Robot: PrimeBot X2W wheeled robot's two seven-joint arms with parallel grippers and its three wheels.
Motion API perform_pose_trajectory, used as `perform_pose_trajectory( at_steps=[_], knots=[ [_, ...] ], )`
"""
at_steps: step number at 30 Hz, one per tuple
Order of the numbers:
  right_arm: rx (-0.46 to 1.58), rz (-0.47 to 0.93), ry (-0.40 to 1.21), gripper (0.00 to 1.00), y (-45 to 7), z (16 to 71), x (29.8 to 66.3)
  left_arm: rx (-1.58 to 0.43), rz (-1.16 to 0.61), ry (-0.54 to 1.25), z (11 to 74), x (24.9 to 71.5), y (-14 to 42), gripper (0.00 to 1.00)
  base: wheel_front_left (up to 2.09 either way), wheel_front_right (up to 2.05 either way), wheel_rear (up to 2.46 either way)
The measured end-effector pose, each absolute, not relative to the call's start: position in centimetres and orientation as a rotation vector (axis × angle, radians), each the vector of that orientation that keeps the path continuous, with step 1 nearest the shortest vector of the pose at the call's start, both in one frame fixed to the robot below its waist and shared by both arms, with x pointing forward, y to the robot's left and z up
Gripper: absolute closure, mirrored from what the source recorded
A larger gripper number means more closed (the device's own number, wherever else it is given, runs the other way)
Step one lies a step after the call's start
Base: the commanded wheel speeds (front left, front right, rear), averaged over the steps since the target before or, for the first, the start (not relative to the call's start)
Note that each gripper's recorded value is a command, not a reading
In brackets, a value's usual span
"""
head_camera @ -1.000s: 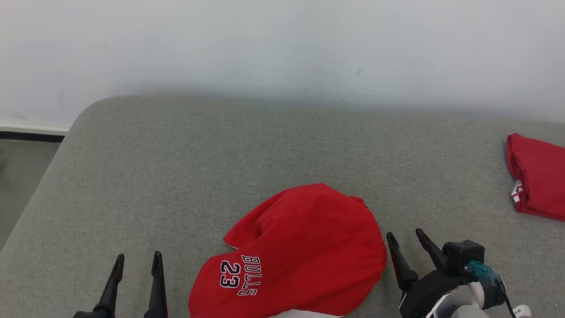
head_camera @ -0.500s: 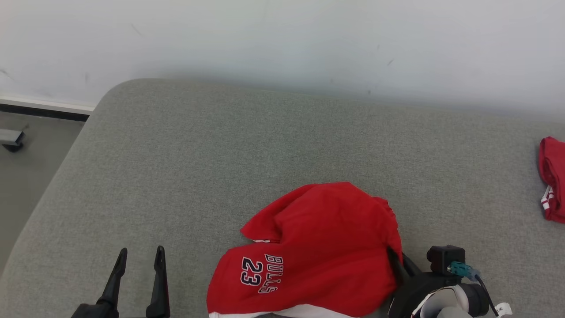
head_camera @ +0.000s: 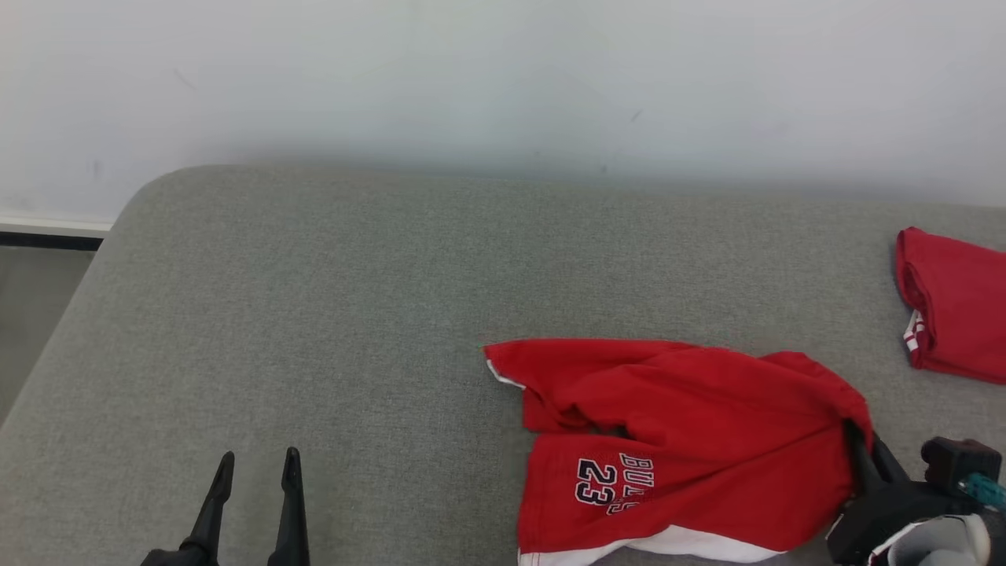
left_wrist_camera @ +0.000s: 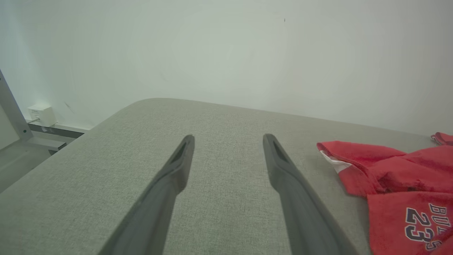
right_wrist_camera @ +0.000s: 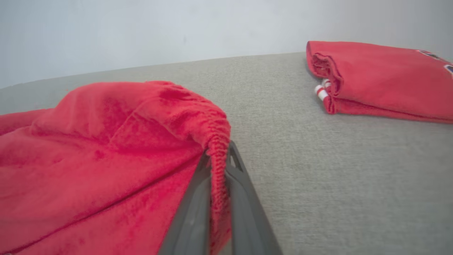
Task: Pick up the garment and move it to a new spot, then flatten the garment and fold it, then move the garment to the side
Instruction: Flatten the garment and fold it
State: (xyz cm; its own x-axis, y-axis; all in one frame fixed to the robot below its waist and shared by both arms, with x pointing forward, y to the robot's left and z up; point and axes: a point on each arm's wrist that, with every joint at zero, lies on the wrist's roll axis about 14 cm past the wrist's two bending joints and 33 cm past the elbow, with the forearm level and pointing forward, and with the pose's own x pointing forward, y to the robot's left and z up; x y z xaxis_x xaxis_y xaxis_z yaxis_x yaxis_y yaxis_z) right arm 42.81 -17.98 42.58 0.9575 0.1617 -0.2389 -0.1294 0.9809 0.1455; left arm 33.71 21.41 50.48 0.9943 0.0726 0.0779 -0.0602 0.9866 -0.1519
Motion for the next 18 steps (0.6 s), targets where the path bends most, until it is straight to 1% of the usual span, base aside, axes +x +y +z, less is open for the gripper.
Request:
perform_pose_trajectory(
  at_steps=[3,8,12,17,18],
  knots=[
    [0.112,0.104,0.233,1.00,-20.2,42.9,42.0,-0.157,0.055,-0.084,50.5,34.0,20.9,0.00,0.00,0.00,0.00],
    [0.093,0.119,0.176,1.00,-19.9,44.5,41.9,-0.167,0.042,-0.082,50.4,34.2,20.4,0.00,0.00,0.00,0.00],
    [0.094,0.177,0.142,1.00,-17.5,46.0,42.9,-0.174,0.040,-0.076,50.2,34.0,20.2,0.00,0.00,0.00,0.00],
    [0.089,0.294,0.121,1.00,-12.3,47.8,44.6,-0.179,0.051,-0.076,50.1,33.6,20.5,0.00,0.00,0.00,0.00],
    [0.084,0.340,0.131,1.00,-10.2,47.9,45.0,-0.181,0.062,-0.071,50.0,33.4,20.7,0.00,0.00,0.00,0.00]
  ],
)
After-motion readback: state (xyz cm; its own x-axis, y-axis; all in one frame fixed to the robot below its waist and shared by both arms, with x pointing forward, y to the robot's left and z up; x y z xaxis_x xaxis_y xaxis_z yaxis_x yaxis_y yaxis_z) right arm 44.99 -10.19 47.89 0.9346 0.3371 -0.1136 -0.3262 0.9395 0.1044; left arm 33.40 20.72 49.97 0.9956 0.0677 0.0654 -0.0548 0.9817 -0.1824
